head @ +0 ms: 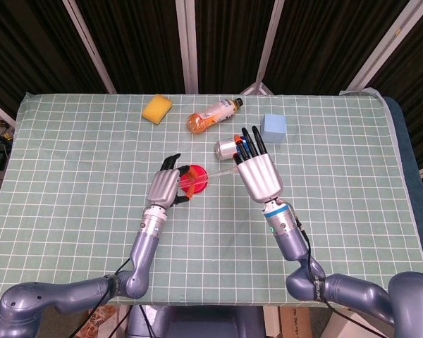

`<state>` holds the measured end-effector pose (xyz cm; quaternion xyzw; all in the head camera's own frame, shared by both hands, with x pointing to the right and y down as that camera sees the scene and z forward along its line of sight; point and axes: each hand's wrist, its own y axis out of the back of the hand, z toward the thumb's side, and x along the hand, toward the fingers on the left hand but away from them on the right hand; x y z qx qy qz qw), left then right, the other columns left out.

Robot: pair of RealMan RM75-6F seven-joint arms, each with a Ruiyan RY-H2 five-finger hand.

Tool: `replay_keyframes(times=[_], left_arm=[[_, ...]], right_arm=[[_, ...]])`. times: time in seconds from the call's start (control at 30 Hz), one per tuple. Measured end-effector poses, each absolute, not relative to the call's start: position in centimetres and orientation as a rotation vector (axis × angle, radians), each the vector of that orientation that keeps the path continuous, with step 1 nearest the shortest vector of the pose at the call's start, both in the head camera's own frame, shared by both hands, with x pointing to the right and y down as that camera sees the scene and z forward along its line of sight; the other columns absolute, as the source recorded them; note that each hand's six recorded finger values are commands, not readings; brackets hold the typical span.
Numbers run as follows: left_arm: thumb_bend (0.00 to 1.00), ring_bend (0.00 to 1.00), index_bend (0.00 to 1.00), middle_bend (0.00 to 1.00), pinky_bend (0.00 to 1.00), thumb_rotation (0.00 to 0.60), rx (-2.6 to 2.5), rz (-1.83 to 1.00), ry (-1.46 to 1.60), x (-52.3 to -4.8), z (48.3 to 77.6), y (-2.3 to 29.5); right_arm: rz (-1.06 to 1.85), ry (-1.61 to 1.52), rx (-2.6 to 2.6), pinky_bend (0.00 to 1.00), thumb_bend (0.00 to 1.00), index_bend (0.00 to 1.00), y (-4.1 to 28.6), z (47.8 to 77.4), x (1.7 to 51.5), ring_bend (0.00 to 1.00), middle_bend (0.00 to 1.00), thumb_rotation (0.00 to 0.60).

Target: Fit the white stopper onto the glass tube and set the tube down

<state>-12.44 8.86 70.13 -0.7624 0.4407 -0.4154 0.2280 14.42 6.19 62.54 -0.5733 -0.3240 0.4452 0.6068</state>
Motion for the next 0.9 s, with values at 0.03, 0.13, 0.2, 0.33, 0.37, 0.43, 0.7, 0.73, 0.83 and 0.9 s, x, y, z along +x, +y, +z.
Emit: replay_keyframes(times=[0.03,0.13,0.2,0.33,0.37,0.43,0.7,0.73,0.83,0.9], left_arm=[[0.65,0.06,0.46,0.48,0.0,0.6,-2.1,-1.145,1.215,-12.43,70.12,8.87],[0.65,0.06,0.46,0.48,0.0,0.6,-2.1,-1.148,1.223,-12.41,70.1,8.88],[0.65,0.06,0.46,0.48,0.0,0.6,-2.101,-1.151,1.226,-12.4,70.1,8.91],[0.65,0.06,0.46,0.48,0.0,0.6,-2.103,-1.157,1.234,-12.4,70.14,8.95],[0.65,0.06,0.46,0.48,0.0,0.6,-2.103,-1.159,1.236,-12.4,70.16,8.96],[0.65,0.06,0.46,0.48,0.0,0.6,-2.106,-1.163,1.238,-12.37,70.19,9.0],[0.65,0.06,0.46,0.48,0.0,0.6,-2.113,-1.17,1.242,-12.28,70.27,9.11],[0.65,0.06,0.46,0.48,0.0,0.6,-2.114,-1.17,1.242,-12.28,70.28,9.13],[0.65,0.06,0.46,0.48,0.0,0.6,-2.113,-1.172,1.242,-12.29,70.27,9.17],[0.65,0.06,0.46,0.48,0.0,0.6,-2.113,-1.172,1.242,-12.3,70.25,9.18]], right_arm=[[1.029,-0.748,-1.326,0.0,0.4,0.59,6.23,62.56,14.41,0.0,0.2,0.6],[1.029,-0.746,-1.327,0.0,0.4,0.59,6.35,62.61,14.34,0.0,0.2,0.6],[1.029,-0.746,-1.329,0.0,0.4,0.59,6.42,62.65,14.27,0.0,0.2,0.6],[1.028,-0.745,-1.33,0.0,0.4,0.59,6.56,62.72,14.09,0.0,0.2,0.6],[1.028,-0.745,-1.331,0.0,0.4,0.59,6.6,62.74,14.05,0.0,0.2,0.6],[1.027,-0.745,-1.333,0.0,0.4,0.59,6.7,62.8,13.97,0.0,0.2,0.6],[1.026,-0.749,-1.341,0.0,0.4,0.59,7.02,62.99,13.76,0.0,0.2,0.6],[1.024,-0.75,-1.342,0.0,0.4,0.59,7.04,62.97,13.72,0.0,0.2,0.6],[1.018,-0.749,-1.343,0.0,0.4,0.59,7.14,62.92,13.59,0.0,0.2,0.6],[1.014,-0.751,-1.346,0.0,0.4,0.59,7.2,62.87,13.51,0.0,0.2,0.6]])
